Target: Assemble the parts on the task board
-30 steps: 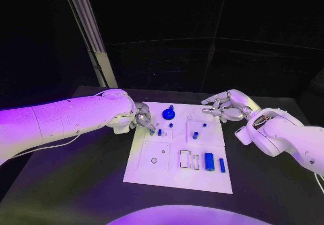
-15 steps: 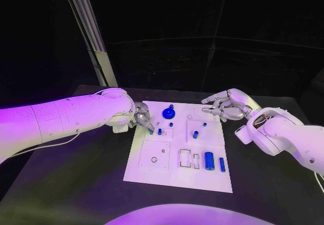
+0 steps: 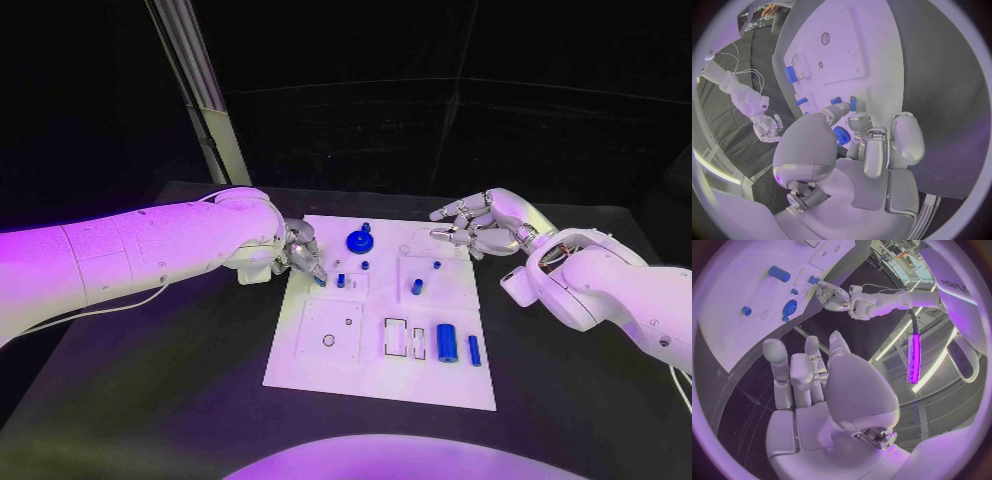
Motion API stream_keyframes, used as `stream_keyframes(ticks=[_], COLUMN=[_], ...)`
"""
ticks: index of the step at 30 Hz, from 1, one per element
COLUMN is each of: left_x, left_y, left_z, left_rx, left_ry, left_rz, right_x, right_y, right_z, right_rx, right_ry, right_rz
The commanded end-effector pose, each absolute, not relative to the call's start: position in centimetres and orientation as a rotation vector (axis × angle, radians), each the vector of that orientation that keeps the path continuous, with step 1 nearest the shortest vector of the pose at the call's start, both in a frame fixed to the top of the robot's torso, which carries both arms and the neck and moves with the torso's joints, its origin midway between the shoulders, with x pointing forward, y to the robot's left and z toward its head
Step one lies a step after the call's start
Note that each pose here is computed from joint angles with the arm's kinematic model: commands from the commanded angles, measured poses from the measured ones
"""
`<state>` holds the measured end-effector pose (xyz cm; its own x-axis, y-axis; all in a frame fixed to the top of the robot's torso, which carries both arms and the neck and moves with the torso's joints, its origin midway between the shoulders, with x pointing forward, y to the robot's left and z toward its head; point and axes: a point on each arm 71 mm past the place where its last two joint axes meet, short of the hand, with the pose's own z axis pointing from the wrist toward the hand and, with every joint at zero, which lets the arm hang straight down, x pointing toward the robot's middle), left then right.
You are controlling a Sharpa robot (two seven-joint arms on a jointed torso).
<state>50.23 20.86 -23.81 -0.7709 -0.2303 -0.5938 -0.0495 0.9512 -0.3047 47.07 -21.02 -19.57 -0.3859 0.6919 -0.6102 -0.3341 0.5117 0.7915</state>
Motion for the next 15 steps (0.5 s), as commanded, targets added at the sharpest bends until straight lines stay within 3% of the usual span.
stream_keyframes(ticks=[1, 15], left_x=[50.09, 49.94], left_y=[20.99, 20.4], left_z=[-24.08, -24.1], left_rx=[-0.18, -0.153], left_ry=[2.455, 2.468], left_rz=[-0.336, -0.358], right_x=[47.06, 47.05], right_y=[-20.91, -20.91], right_z=[-19.44, -19.44], right_rx=[0.306, 0.304], right_ry=[1.62, 1.62], right_rz=[1.143, 1.144])
